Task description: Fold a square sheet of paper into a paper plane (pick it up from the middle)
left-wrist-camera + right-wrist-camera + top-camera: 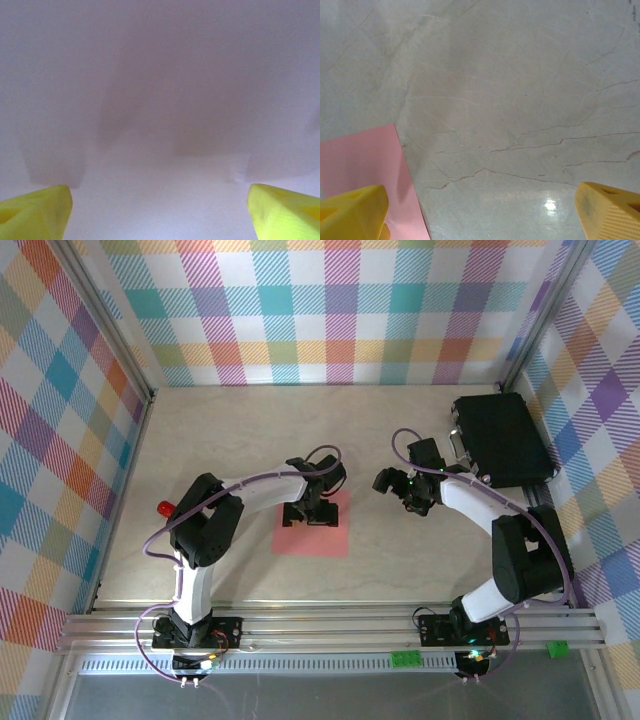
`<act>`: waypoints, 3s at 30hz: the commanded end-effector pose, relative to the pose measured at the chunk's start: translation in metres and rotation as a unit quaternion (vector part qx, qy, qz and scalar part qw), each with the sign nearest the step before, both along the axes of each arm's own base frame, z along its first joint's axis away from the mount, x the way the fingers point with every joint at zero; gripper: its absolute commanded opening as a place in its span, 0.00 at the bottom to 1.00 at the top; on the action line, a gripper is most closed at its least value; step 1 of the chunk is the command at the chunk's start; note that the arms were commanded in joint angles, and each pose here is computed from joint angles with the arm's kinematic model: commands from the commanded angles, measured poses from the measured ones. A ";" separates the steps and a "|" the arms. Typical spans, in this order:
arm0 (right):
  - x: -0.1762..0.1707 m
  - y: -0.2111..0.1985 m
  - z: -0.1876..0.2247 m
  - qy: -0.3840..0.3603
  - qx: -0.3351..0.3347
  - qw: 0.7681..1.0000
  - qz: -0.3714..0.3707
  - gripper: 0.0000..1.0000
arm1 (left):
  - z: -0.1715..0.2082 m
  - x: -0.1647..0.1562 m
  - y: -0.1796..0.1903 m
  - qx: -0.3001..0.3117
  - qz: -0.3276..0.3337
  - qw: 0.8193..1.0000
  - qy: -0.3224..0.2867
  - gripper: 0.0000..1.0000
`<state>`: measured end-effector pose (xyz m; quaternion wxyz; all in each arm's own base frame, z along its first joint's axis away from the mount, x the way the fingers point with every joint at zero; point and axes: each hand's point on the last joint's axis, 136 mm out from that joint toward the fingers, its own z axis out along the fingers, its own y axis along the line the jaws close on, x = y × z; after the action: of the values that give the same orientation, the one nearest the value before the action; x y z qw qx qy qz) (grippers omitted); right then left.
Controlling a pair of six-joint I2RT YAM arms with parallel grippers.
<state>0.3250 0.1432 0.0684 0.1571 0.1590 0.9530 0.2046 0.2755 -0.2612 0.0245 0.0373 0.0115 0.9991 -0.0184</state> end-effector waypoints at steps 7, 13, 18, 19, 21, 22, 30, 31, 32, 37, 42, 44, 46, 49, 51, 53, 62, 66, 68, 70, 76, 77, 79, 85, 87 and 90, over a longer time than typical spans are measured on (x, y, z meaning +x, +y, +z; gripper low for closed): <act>-0.004 -0.001 -0.009 0.017 0.002 1.000 -0.005 0.96 | -0.027 -0.019 0.012 0.026 0.012 0.999 0.040 0.83; -0.003 -0.002 -0.010 0.016 0.002 1.000 -0.007 0.96 | -0.036 -0.023 0.019 0.034 0.016 0.998 0.041 0.75; -0.004 -0.001 -0.011 0.018 0.003 1.000 -0.008 0.96 | -0.032 -0.022 0.018 0.027 0.016 0.999 0.035 0.70; -0.004 -0.001 -0.011 0.017 0.003 1.000 -0.007 0.96 | -0.029 -0.020 0.017 0.024 0.015 0.999 0.030 0.69; -0.004 -0.001 -0.011 0.017 0.005 1.000 -0.008 0.96 | -0.022 -0.016 0.015 0.016 0.017 1.000 0.019 0.64; -0.004 -0.001 -0.010 0.016 0.007 1.000 -0.008 0.96 | -0.016 -0.013 0.014 0.010 0.017 1.000 0.011 0.61; 0.001 0.004 0.008 -0.023 0.037 0.999 -0.007 0.96 | 0.043 0.009 -0.003 -0.108 0.030 0.993 -0.048 0.33; 0.002 0.006 0.012 -0.031 0.045 0.998 -0.006 0.96 | 0.051 0.011 -0.007 -0.132 0.030 0.989 -0.052 0.32; 0.004 0.007 0.017 -0.042 0.054 0.998 -0.004 0.96 | 0.060 0.014 -0.013 -0.163 0.030 0.985 -0.058 0.31; 0.007 0.016 0.045 -0.097 0.094 0.991 0.011 0.96 | 0.102 0.024 -0.051 -0.325 0.013 0.943 -0.071 0.29; 0.006 0.022 0.064 -0.130 0.119 0.984 0.031 0.95 | 0.117 0.033 -0.077 -0.427 0.016 0.902 -0.068 0.29; 0.004 0.026 0.065 -0.131 0.128 0.982 0.043 0.93 | 0.108 0.038 -0.080 -0.441 0.032 0.895 -0.059 0.29; 0.002 0.032 0.061 -0.118 0.137 0.982 0.057 0.86 | 0.091 0.041 -0.077 -0.436 0.049 0.897 -0.048 0.28; -0.005 0.043 0.050 -0.084 0.144 0.983 0.079 0.79 | 0.060 0.043 -0.065 -0.412 0.075 0.907 -0.035 0.27; -0.010 0.049 0.042 -0.068 0.148 0.983 0.086 0.74 | 0.041 0.041 -0.056 -0.388 0.088 0.917 -0.030 0.26; -0.015 0.057 0.035 -0.055 0.154 0.982 0.093 0.67 | 0.025 0.038 -0.048 -0.365 0.093 0.926 -0.025 0.25; -0.027 0.097 0.003 0.015 0.164 0.977 0.133 0.20 | -0.010 0.024 -0.022 -0.291 0.099 0.952 -0.013 0.23; -0.029 0.114 -0.008 0.040 0.165 0.974 0.151 0.10 | -0.013 0.022 -0.018 -0.280 0.097 0.955 -0.012 0.23; -0.028 0.121 -0.013 0.050 0.168 0.972 0.159 0.07 | -0.015 0.021 -0.018 -0.277 0.095 0.956 -0.011 0.23; -0.028 0.126 -0.017 0.060 0.166 0.971 0.164 0.06 | -0.018 0.020 -0.016 -0.270 0.095 0.958 -0.009 0.23; -0.029 0.131 -0.036 0.095 0.148 0.969 0.171 0.04 | -0.025 0.015 -0.008 -0.251 0.095 0.963 -0.005 0.24; -0.030 0.130 -0.040 0.103 0.144 0.969 0.172 0.04 | -0.025 0.015 -0.007 -0.250 0.096 0.964 -0.006 0.24; -0.032 0.128 -0.047 0.111 0.136 0.969 0.174 0.04 | -0.027 0.013 -0.005 -0.247 0.097 0.964 -0.006 0.25; -0.036 0.123 -0.064 0.130 0.115 0.969 0.176 0.03 | -0.022 0.013 -0.001 -0.236 0.098 0.967 -0.009 0.28; -0.037 0.121 -0.067 0.133 0.109 0.970 0.173 0.03 | -0.018 0.013 0.004 -0.225 0.104 0.969 -0.012 0.30; -0.039 0.119 -0.070 0.136 0.103 0.971 0.169 0.03 | -0.010 0.011 0.014 -0.202 0.111 0.973 -0.020 0.36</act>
<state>0.2973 0.2713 0.0170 -0.0055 0.0334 0.9414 0.3357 0.3033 -0.2827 0.0268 0.0773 -0.0845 0.9473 -0.2993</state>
